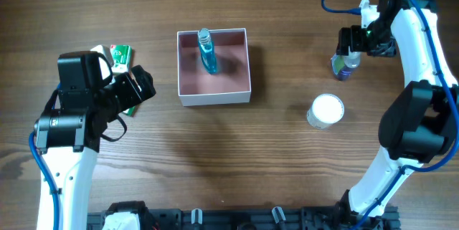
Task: Pack container
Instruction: 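Move the right gripper to the foam soap bottle and grasp it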
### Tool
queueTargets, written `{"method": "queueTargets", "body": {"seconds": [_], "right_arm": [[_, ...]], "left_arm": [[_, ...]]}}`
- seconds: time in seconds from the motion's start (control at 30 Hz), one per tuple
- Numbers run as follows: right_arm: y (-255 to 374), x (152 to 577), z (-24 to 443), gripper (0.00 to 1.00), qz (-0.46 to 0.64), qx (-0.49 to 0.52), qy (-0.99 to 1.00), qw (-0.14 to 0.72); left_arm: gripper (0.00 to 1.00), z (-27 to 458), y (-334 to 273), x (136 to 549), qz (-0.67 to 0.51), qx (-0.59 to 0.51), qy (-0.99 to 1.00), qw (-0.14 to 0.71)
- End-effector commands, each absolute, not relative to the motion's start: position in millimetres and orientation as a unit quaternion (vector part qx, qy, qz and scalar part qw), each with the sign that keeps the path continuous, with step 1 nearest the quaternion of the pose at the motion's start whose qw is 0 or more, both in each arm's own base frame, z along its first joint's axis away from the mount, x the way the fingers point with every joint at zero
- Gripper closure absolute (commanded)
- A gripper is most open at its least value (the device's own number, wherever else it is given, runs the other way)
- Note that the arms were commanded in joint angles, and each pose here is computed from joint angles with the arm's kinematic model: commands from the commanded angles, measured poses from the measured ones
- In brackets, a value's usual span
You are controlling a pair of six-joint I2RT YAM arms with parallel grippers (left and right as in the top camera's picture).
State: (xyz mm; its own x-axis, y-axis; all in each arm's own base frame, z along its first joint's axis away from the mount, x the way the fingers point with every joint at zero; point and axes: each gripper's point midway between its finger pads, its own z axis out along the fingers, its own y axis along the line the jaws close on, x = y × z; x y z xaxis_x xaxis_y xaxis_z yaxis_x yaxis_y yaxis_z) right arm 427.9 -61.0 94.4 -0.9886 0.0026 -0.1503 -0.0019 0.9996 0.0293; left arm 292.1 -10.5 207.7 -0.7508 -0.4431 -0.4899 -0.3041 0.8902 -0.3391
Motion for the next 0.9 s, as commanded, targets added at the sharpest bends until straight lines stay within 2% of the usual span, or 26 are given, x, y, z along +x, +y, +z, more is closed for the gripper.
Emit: {"method": "queueTargets", "body": {"seconds": [0.0,0.4,0.43,0.53,0.67,0.87], "right_arm": [[-55.0,426.1,83.1,0.12,0.031,0.001,0.998,0.063],[-53.3,428.0,83.4,0.33,0.036,0.004,0.997,0.067],[-53.3,428.0,83.4,0.39,0.036,0.006,0.997,0.067],[-53.4,428.5,83.5,0.40,0.036,0.013,0.997,0.068],[-52.0,428.7,83.6,0.47,0.040,0.012,0.997,0.068],[-49.6,429.0,83.9,0.49,0.047,0.012,0.996,0.069]], "left_arm": [[0.00,217.3,-13.7,295.4,-0.127,-0.190,0.926,0.301],[0.00,217.2,-13.8,295.4,-0.127,-0.190,0.926,0.301],[0.00,217.2,-13.8,295.4,-0.127,-0.190,0.926,0.301],[0.00,217.2,-13.8,295.4,-0.127,-0.190,0.926,0.301],[0.00,217.2,-13.8,295.4,-0.127,-0.190,0.926,0.301],[0.00,217.2,-13.8,295.4,-0.127,-0.190,0.926,0.301]]}}
